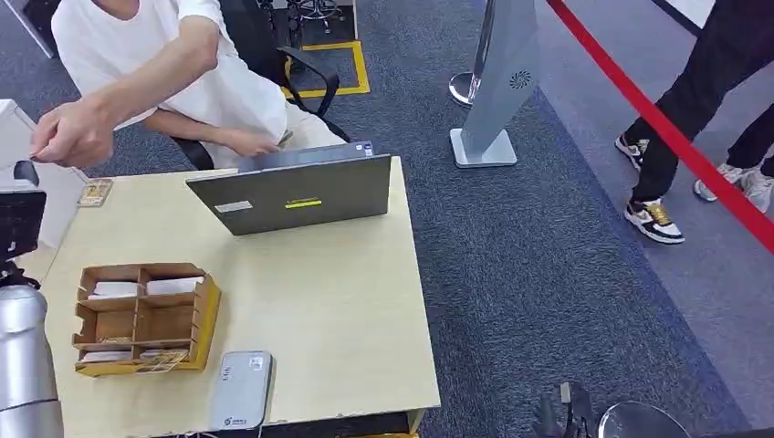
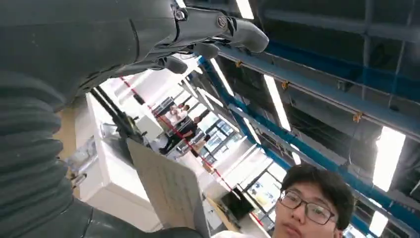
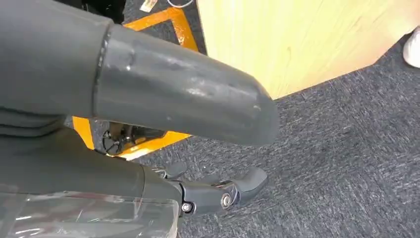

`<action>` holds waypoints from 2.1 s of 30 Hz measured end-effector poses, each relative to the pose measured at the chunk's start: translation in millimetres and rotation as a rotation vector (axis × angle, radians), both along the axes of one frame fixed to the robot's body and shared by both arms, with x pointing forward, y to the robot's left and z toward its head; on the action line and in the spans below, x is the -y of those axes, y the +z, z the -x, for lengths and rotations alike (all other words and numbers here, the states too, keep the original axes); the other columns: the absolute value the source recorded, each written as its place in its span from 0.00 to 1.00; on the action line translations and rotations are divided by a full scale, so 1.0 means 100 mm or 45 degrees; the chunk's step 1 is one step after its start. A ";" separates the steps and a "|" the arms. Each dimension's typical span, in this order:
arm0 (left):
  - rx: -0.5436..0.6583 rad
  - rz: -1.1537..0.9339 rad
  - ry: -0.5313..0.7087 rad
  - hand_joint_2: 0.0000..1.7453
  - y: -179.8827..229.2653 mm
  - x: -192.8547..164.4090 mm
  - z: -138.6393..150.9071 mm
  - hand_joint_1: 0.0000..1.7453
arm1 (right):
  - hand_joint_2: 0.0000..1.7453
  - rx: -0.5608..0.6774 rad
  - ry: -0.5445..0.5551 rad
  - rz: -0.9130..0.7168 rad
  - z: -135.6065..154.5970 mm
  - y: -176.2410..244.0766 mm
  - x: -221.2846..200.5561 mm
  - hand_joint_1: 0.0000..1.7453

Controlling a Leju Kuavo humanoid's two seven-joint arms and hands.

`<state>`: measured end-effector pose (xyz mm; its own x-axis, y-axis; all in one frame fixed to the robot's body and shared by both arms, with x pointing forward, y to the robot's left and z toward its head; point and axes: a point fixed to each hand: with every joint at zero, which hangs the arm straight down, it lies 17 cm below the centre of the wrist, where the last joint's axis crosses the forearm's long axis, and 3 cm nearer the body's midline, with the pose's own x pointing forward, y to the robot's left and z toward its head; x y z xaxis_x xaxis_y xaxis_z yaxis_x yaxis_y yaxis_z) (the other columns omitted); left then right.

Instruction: Pass the card to the sensor for recognition and then transmit it.

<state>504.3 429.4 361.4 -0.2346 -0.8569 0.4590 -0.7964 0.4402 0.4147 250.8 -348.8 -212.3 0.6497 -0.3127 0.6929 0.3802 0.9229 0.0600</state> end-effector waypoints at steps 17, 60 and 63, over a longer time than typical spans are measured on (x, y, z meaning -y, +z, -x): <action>-0.230 -0.448 0.257 1.00 0.21 -0.09 -0.58 0.00 | 0.00 0.006 0.002 -0.021 -0.06 0.02 -0.03 0.00; -0.300 -0.444 0.224 0.00 0.03 -0.06 -0.71 1.00 | 0.00 -0.018 -0.005 -0.022 -0.07 0.00 -0.03 0.00; -0.294 -0.430 0.220 0.00 0.01 -0.05 -0.70 1.00 | 0.00 -0.018 -0.008 -0.024 -0.06 0.00 -0.03 0.00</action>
